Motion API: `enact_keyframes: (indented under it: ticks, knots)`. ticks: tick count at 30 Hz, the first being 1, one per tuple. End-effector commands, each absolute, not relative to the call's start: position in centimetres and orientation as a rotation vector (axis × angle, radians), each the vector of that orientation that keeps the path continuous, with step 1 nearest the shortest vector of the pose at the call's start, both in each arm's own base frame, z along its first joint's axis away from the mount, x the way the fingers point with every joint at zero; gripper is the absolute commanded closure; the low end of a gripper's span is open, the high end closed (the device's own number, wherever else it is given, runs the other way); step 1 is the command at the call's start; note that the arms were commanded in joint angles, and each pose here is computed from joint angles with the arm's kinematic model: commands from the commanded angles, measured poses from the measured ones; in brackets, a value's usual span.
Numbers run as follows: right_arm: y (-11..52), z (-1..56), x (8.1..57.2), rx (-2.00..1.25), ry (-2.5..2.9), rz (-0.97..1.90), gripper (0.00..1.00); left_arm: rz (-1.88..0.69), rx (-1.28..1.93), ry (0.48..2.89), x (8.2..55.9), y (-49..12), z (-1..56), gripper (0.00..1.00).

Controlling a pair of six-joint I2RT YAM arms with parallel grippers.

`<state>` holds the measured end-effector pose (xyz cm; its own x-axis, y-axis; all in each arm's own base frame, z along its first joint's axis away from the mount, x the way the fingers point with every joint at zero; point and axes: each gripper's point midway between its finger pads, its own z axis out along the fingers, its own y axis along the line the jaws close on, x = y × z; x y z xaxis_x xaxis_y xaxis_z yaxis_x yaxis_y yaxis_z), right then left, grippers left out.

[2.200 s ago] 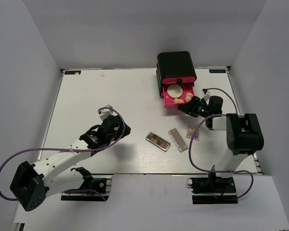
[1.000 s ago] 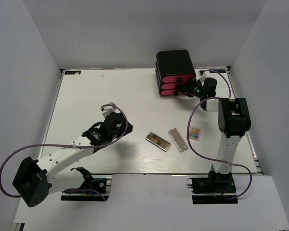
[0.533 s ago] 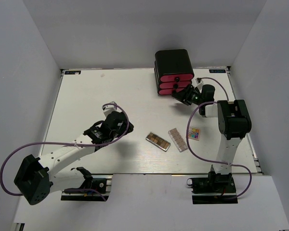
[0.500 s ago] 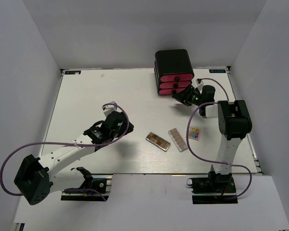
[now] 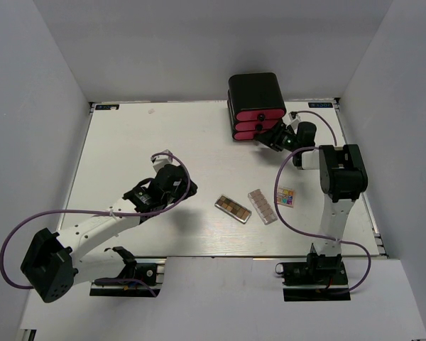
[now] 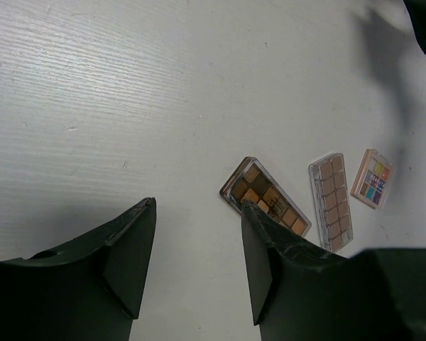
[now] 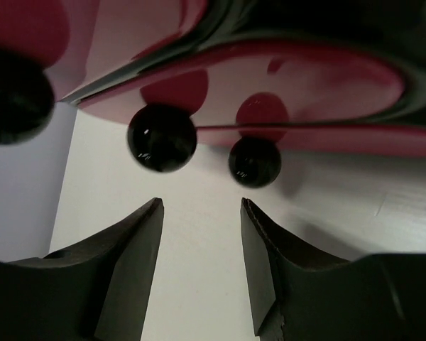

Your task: Organize the makeup

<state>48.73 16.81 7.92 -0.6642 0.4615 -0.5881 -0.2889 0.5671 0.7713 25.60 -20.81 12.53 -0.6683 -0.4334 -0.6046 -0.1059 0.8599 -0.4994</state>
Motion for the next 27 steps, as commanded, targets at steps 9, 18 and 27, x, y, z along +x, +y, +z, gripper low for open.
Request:
enact_keyframes:
  ticks: [9,18,27]
  knots:
    - [16.7,6.8,51.5,0.134,1.967,1.112,0.47,-0.558,-0.364,2.264,26.2,-21.6,13.7,0.38]
    - [17.1,5.8,53.1,0.161,1.965,1.104,0.46,-0.548,-0.337,2.290,26.4,-22.1,13.5,0.39]
    - [18.2,6.1,53.7,0.143,1.937,1.119,0.61,-0.538,-0.331,2.294,26.8,-22.4,13.8,0.38]
